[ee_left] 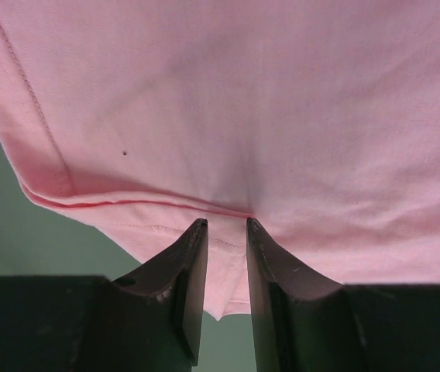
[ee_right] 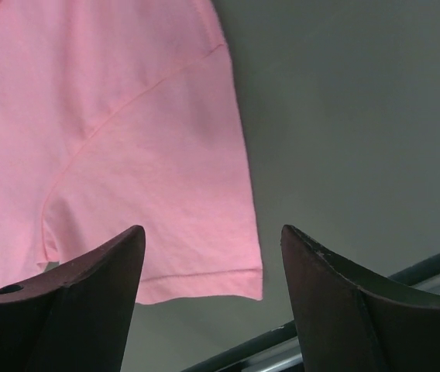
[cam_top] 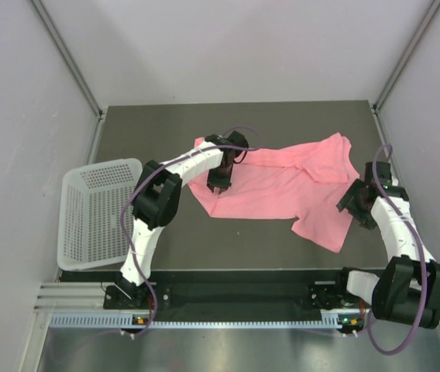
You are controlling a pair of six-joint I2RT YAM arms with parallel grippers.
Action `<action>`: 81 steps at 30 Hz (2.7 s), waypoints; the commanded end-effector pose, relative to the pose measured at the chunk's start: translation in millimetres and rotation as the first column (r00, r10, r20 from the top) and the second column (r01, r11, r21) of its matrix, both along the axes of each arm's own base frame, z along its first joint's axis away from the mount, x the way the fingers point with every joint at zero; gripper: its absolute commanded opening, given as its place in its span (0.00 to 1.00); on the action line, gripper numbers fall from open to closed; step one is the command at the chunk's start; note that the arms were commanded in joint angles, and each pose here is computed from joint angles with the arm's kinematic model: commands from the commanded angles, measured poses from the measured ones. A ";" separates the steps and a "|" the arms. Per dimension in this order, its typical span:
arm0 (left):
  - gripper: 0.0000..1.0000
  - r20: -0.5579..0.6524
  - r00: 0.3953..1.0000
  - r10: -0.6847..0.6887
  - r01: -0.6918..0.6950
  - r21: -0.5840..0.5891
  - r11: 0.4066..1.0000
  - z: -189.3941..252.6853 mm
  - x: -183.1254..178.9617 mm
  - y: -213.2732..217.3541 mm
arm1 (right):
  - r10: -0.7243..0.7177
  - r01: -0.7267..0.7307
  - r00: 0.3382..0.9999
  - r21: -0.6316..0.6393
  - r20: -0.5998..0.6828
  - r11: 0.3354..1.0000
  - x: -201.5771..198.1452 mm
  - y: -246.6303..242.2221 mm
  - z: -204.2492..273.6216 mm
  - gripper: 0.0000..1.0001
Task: Fold and stack the t-shirts
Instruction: Fold the tshirt
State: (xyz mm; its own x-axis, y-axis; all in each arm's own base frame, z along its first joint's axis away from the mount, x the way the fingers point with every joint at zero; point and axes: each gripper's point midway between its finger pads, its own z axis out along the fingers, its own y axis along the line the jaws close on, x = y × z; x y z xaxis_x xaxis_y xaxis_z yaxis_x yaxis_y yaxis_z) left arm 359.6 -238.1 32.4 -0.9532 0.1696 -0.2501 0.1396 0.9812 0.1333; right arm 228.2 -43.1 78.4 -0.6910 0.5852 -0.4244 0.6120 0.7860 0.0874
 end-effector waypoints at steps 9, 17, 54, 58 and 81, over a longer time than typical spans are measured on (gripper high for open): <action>0.32 -0.012 1.000 0.010 -0.010 -0.039 0.999 2.3 -5.3 -8.8 | -0.181 0.190 0.981 0.144 -0.074 0.971 -38.7 -7.2 -21.6 0.71; 0.33 0.004 1.000 -0.001 0.001 -0.041 0.999 7.3 -5.7 -7.5 | -0.228 0.256 0.962 0.216 -0.149 0.942 -61.1 3.6 -34.1 0.61; 0.31 0.079 0.995 -0.062 0.071 -0.124 0.990 37.9 2.1 -9.0 | -0.260 0.318 0.939 0.281 -0.224 0.906 -64.3 26.8 -75.4 0.30; 0.31 0.079 0.995 -0.057 0.067 -0.126 0.990 37.5 2.6 -9.6 | -0.249 0.307 0.945 0.313 -0.214 0.899 -65.9 34.1 -80.8 0.29; 0.40 0.039 0.999 -0.036 0.041 -0.149 0.988 28.5 -4.6 -13.2 | -0.228 0.277 0.954 0.290 -0.193 0.916 -62.5 30.7 -68.1 0.01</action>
